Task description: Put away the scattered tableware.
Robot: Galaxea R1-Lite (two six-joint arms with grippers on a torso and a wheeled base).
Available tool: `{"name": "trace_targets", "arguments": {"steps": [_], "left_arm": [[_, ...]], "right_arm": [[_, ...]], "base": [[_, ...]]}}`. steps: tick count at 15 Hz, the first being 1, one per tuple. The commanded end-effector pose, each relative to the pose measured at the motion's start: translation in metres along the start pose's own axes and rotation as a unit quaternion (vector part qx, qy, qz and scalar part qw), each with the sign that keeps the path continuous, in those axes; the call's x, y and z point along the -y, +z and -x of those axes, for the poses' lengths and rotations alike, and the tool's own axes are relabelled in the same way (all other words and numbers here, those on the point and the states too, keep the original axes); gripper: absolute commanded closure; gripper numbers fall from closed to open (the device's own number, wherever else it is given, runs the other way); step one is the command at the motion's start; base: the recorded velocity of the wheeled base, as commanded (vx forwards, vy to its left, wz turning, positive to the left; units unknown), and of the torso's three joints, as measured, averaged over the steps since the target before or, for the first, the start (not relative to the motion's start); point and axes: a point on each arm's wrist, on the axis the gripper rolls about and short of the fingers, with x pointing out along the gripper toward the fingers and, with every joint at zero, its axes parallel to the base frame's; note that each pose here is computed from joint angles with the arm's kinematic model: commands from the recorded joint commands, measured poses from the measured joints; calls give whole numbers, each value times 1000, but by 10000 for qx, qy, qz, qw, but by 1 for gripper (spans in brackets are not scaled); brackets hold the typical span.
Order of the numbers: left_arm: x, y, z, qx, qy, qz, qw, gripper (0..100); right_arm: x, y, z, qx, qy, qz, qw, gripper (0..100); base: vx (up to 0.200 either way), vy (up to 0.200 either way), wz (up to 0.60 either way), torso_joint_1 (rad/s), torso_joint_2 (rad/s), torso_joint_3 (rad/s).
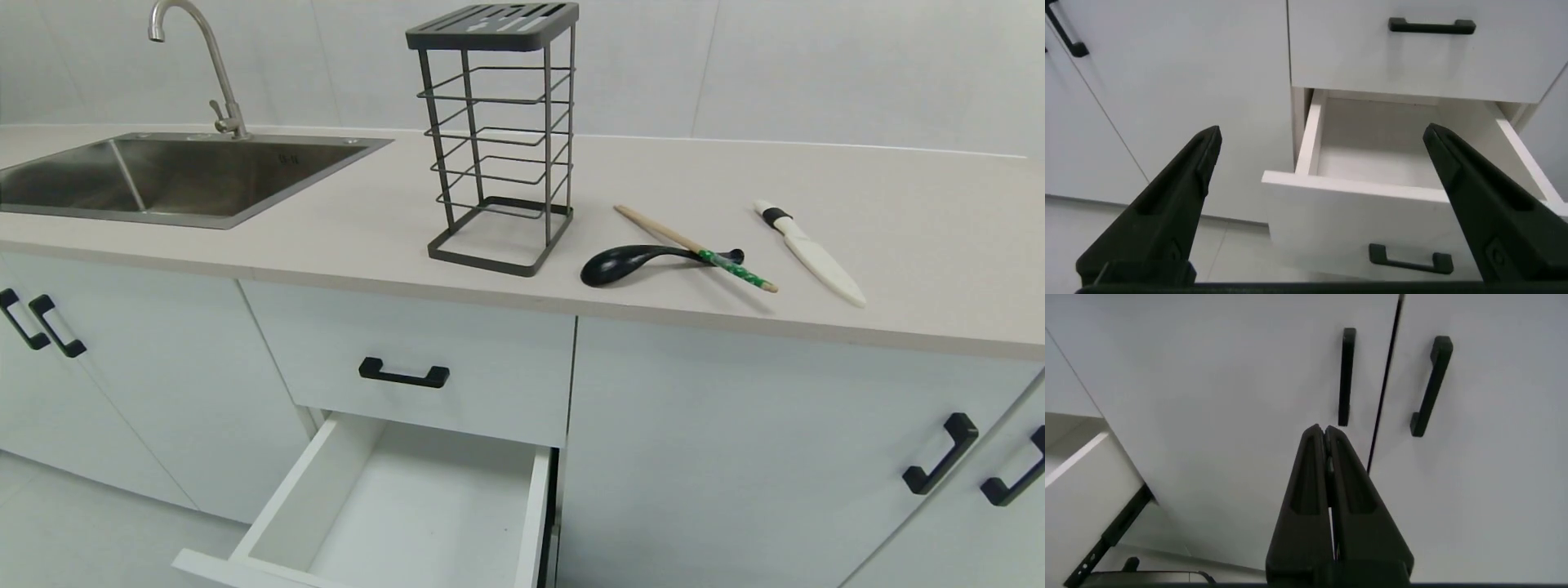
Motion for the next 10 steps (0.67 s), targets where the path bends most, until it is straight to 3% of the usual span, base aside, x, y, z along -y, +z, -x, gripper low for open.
{"name": "trace_targets", "arguments": {"steps": [1, 5, 10], "left_arm": [[0, 0, 0, -3, -2, -1, 10000, 0], [0, 0, 0, -3, -2, -1, 10000, 0], [0, 0, 0, -3, 6, 7, 10000, 0]], "right_arm": [[0, 0, 0, 2, -3, 0, 10000, 100], [0, 0, 0, -6, 5, 0, 10000, 100], [0, 0, 0, -6, -3, 0, 10000, 100]], "base": [[0, 0, 0, 0, 0, 0], [0, 0, 0, 12, -13, -7], [0, 0, 0, 211, -394, -160]]}}
